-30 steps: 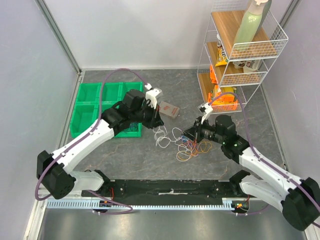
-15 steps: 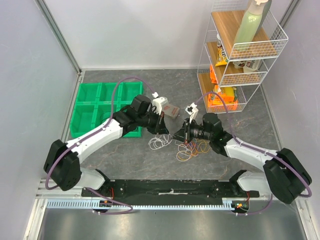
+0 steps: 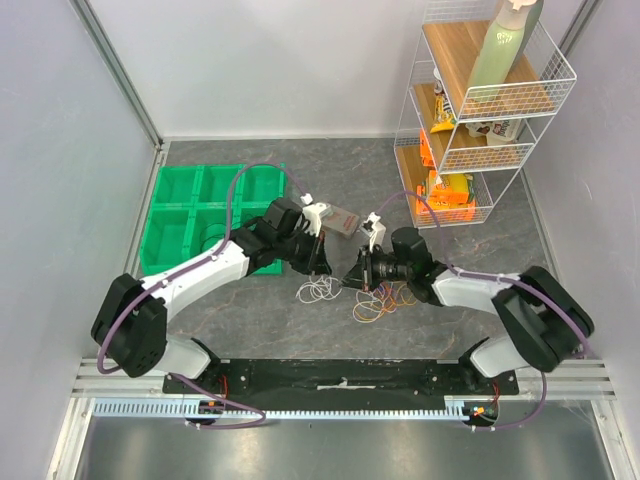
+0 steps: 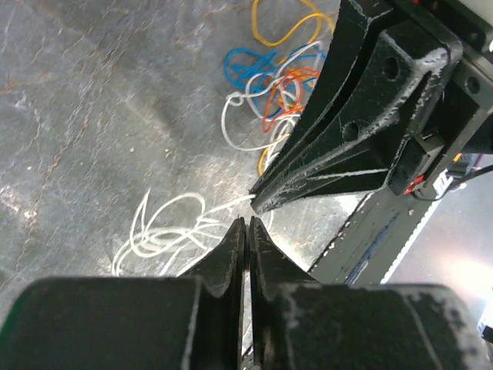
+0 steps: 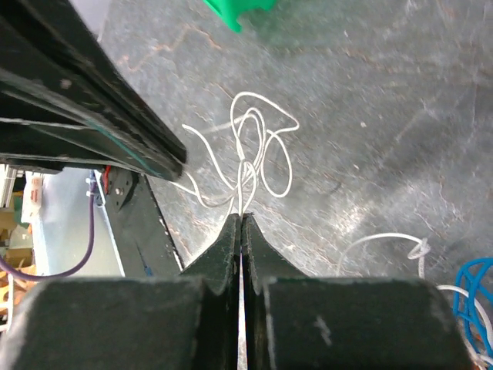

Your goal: Untangle the cables

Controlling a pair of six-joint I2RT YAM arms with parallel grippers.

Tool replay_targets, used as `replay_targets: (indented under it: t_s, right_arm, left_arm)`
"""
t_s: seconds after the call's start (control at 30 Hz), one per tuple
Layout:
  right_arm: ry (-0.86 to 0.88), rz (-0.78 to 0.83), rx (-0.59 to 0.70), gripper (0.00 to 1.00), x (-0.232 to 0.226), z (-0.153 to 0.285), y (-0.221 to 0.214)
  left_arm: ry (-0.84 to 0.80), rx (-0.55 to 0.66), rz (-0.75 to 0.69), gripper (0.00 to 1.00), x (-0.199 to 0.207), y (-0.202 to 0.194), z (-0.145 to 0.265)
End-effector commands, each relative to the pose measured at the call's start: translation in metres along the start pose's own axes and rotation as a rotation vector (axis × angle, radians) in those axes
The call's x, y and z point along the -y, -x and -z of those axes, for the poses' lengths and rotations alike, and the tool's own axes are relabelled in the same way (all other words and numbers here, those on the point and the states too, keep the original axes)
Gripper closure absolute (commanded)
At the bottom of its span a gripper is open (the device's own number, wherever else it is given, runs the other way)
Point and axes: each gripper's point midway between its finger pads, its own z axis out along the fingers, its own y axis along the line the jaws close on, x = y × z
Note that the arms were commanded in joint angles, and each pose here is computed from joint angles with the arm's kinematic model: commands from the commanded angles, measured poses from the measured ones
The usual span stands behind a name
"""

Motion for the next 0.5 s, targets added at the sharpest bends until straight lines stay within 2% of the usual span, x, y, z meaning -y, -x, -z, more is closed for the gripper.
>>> replay_targets:
  t_s: [0.0, 0.13, 0.17, 0.23, 0.27, 0.33, 0.47]
  right_arm:
    - [0.012, -0.008, -0.002, 1.0, 0.006, -0.016, 0.002]
    - [-0.016, -0.026, -0.015, 1.0, 0.018, -0.021, -0.006]
    - [-0.022, -0.027, -0.021, 1.0, 0.021, -0.022, -0.009]
    - [-0.031, -0.028, -0.027, 1.0, 0.023, -0.022, -0.011]
    - [-0.038, -0.026, -0.027, 1.0, 0.024, -0.022, -0.012]
    - [-0.053, -0.023, -0.033, 1.0, 0.027, -0.021, -0.014]
    - [-0.062, -0.021, -0.032, 1.0, 0.028, -0.022, -0.014]
  left_arm:
    - [0.069, 0.005, 0.108, 0.86, -0.02, -0.008, -0.01]
    - [0.063, 0.026, 0.184, 0.67, -0.024, -0.01, -0.012]
    - [0.066, 0.029, 0.197, 0.59, -0.026, -0.011, -0.013]
    - [0.066, 0.029, 0.224, 0.5, -0.029, -0.013, -0.013]
    - [0.064, 0.034, 0.234, 0.39, -0.03, -0.012, -0.011]
    - [0.059, 0.064, 0.241, 0.26, -0.028, -0.011, -0.006]
    - [0.13, 0.128, 0.29, 0.08, -0.036, -0.015, 0.01]
